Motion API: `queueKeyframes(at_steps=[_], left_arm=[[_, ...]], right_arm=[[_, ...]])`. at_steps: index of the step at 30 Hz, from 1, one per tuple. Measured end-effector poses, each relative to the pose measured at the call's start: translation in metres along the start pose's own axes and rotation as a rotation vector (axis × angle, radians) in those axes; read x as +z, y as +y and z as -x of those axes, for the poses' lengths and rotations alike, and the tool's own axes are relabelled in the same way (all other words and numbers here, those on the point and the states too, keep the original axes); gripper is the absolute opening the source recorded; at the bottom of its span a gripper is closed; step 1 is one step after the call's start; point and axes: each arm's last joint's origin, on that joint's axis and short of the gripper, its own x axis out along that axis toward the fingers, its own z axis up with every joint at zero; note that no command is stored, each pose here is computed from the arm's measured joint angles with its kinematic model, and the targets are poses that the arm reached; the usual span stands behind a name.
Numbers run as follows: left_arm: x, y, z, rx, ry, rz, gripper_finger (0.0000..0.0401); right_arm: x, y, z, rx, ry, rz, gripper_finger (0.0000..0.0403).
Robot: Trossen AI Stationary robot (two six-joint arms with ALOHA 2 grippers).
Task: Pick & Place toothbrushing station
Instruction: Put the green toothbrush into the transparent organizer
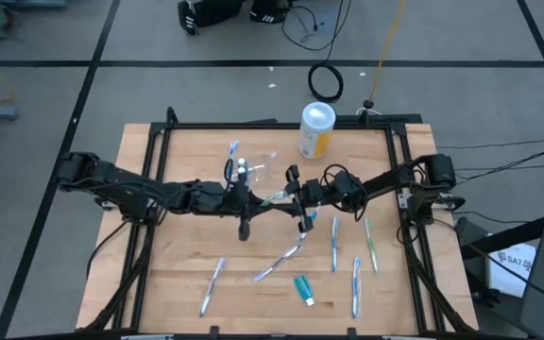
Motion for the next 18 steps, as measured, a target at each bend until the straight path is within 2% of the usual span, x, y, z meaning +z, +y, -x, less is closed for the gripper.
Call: queueKeyframes(at_steps=[3,7,12,18], left_arm=[[-0.0023,-0.0001,-0.0015,0.004,0.011,0.008,0.0023],[-0.004,0.0,-0.0015,0.006,0.028,0.004,0.0009],[-0.0052,0.0003,-0.0016,0.008,0.04,0.003,0.0019],[-0.0062,0.0004,-0.0015,0.01,0.05,0.002,0.0011]], right_arm=[[0.0007,-0.0001,-0.0002,0.0,-0.004,0.01,0.0091],[0.0013,-0.0002,-0.0001,-0.001,-0.009,0.013,0.0091],[0.0024,-0.0002,-0.0001,-0.001,-0.021,0.018,0.0091],[0.0024,-0.0004,-0.0001,-0.003,-0.02,0.018,0.0084]])
